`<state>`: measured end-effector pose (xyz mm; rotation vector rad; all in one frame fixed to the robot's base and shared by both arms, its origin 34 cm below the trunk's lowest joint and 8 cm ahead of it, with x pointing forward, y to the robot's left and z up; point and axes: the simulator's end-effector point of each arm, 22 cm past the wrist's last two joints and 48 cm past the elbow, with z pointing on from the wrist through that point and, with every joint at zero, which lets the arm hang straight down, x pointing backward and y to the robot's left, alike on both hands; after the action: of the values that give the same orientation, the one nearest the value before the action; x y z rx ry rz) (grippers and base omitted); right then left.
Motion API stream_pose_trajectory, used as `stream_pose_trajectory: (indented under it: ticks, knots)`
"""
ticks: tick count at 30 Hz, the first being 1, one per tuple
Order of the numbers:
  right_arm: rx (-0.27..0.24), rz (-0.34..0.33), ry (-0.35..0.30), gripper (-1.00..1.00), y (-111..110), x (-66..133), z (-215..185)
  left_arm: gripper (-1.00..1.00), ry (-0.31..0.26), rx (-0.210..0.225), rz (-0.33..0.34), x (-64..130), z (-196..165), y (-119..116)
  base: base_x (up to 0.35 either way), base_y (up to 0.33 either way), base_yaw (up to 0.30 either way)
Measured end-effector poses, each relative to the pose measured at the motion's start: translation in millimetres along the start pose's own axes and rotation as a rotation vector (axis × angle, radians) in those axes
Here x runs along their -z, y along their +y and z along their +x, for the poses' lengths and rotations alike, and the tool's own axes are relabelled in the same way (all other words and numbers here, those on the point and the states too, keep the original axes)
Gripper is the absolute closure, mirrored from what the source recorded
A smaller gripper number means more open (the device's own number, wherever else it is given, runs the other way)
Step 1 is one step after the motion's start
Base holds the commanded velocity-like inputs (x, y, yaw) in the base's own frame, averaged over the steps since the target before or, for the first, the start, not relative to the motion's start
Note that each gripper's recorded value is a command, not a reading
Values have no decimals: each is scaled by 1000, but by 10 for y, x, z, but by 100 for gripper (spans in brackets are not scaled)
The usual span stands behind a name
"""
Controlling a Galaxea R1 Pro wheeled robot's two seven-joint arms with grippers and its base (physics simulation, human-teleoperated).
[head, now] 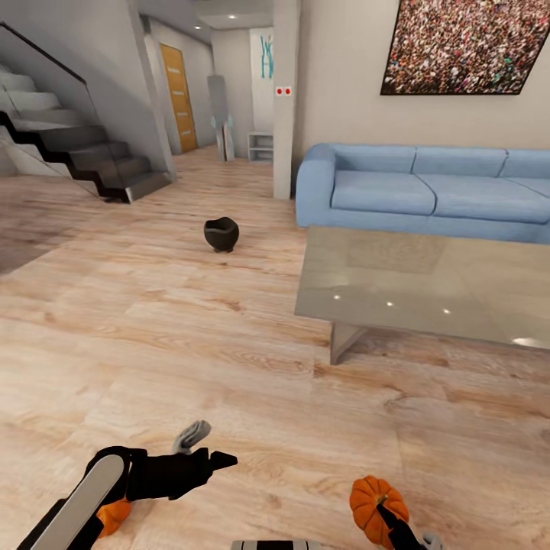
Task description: Place each of the two pumpkins and all three candles from the living room inside a cabinet in the living room (use any cabinet), then make sure every cabinet is closed, and position the cauldron so it is next to a table in the living room.
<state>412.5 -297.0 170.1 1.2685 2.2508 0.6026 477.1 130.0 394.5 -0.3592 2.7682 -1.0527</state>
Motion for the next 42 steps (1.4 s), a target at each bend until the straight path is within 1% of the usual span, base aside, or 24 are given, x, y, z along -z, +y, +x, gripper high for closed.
stream_pose_trajectory:
  ticks: [13, 26, 32, 42]
  knots:
    - [8, -44, -25, 100, 212, 45, -110, -100, -36, -29, 14, 147, -66, -140, 0, 0, 271]
    - [19, -90, -48, 100, 436, 106, -221, -100, -73, -61, 30, 306, -120, -300, 0, 0, 29]
    - [19, -86, -47, 100, 427, 104, -214, -100, -74, -59, 31, 312, -125, -298, 0, 0, 10]
    - [18, -80, -42, 100, 402, 98, -194, -100, -71, -55, 31, 299, -121, -286, 0, 0, 138]
